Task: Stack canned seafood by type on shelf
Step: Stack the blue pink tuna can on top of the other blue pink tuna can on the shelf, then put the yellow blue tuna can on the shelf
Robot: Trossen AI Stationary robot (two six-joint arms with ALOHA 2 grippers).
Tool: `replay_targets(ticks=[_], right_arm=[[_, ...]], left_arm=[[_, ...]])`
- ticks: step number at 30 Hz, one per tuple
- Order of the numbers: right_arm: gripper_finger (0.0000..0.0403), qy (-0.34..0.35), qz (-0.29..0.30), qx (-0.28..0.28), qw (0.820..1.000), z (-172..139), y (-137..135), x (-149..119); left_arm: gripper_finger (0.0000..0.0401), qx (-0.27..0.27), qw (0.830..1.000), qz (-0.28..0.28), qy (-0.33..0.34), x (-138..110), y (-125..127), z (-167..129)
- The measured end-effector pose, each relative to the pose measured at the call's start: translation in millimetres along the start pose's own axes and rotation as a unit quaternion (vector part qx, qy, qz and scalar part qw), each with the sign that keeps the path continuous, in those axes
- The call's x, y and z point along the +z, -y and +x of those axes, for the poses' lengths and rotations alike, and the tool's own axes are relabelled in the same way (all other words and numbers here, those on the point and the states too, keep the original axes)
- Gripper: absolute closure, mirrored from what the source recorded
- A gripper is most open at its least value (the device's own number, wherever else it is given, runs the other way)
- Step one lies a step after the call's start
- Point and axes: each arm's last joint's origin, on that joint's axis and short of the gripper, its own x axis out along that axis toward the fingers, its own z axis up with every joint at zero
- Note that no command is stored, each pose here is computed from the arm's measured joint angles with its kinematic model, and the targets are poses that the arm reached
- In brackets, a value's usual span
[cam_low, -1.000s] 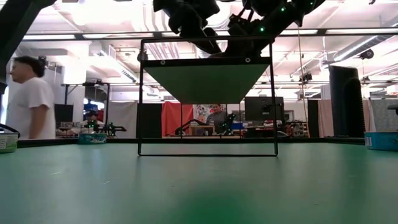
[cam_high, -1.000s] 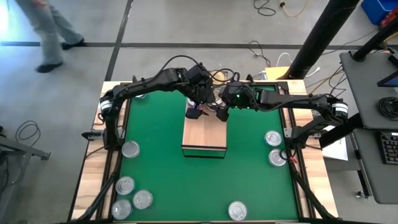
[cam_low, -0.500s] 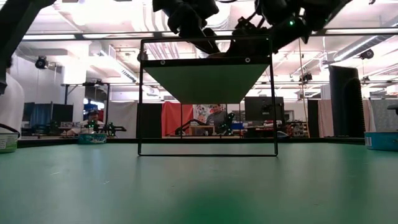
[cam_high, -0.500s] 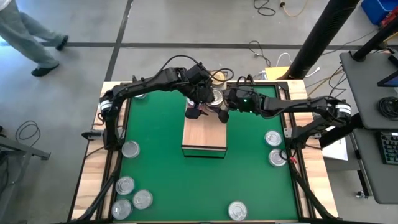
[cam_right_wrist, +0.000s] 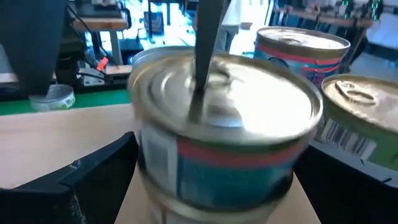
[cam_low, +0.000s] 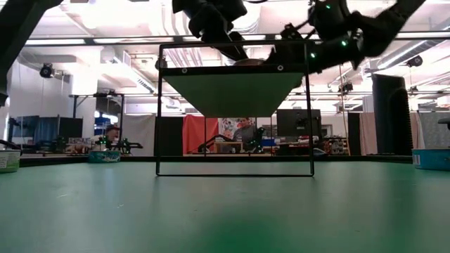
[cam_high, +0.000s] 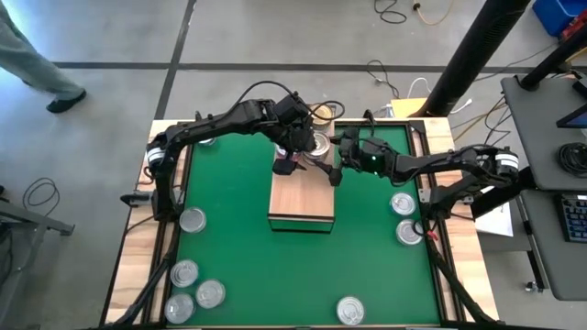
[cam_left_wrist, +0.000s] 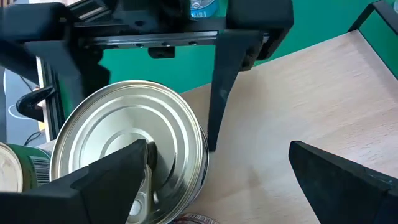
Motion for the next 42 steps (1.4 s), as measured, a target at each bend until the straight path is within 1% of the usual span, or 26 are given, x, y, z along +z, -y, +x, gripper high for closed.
replay_targets(ticks=[1, 4, 7, 11, 15, 19, 22, 25, 28, 30, 33, 36, 38, 40, 42], right_arm=[[0.0003, 0.01, -0.009, 0.001, 1.0, -2.1, 0.0, -4.3], [0.0003, 0.055, -0.005, 0.0, 0.998, -9.2, -0.2, -12.5], [0.0003, 0.075, -0.001, 0.002, 0.997, -15.2, -0.8, -19.9], [0.0003, 0.06, -0.001, 0.008, 0.998, -17.5, -1.7, -27.6], [0.0003, 0.054, -0.001, 0.009, 0.998, -18.1, -1.7, -27.1], [0.0003, 0.044, -0.022, 0.006, 0.999, -22.9, -0.5, -23.2], [0.0003, 0.031, -0.033, 0.005, 0.999, -27.6, 1.8, -14.3], [0.0003, 0.027, -0.034, -0.004, 0.999, -30.8, 5.1, -3.2], [0.0003, 0.02, -0.04, -0.044, 0.998, -30.4, 8.6, 2.6], [0.0003, 0.017, -0.049, -0.062, 0.997, -28.9, 9.7, 3.0], [0.0003, 0.01, -0.049, -0.063, 0.997, -24.3, 9.5, 1.2], [0.0003, 0.003, -0.048, -0.064, 0.997, -20.8, 9.3, -0.9], [0.0003, 0.002, -0.058, -0.065, 0.996, -21.1, 9.3, -0.8], [0.0003, 0.004, -0.072, -0.065, 0.995, -25.4, 9.8, 3.2], [0.0003, 0.012, -0.084, -0.067, 0.994, -34.0, 10.7, 10.8]], left_arm=[[0.0024, 0.001, 1.0, 0.0, 0.0, 0.0, -0.2, 0.0], [0.0024, 0.004, 1.0, 0.001, 0.003, 0.4, -1.0, -0.1], [0.0024, 0.007, 1.0, 0.002, 0.005, 0.8, -1.5, -0.1], [0.0024, 0.007, 1.0, 0.003, 0.005, 0.8, -1.6, -0.1], [0.0024, 0.008, 1.0, 0.002, 0.006, 1.0, -1.6, 0.0], [0.0024, 0.002, 1.0, -0.005, 0.015, 1.8, -1.7, -0.1], [0.0024, 0.001, 1.0, -0.016, 0.018, 3.5, -2.0, -2.8], [0.0024, 0.003, 1.0, -0.019, 0.015, 7.6, -2.0, -10.7], [0.0024, 0.01, 1.0, -0.013, 0.02, 14.4, -2.6, -23.2], [0.0024, 0.015, 0.999, -0.008, 0.028, 21.2, -1.8, -38.3], [0.0024, 0.011, 0.999, -0.008, 0.029, 27.5, 2.4, -60.2], [0.0023, -0.027, 0.999, -0.025, 0.013, 28.1, 11.7, -74.0], [0.0023, -0.077, 0.996, -0.03, 0.03, 30.6, 21.0, -81.3], [0.0023, -0.124, 0.991, -0.017, 0.056, 35.4, 33.4, -87.0], [0.0023, -0.152, 0.986, 0.001, 0.067, 40.0, 45.7, -85.8]])
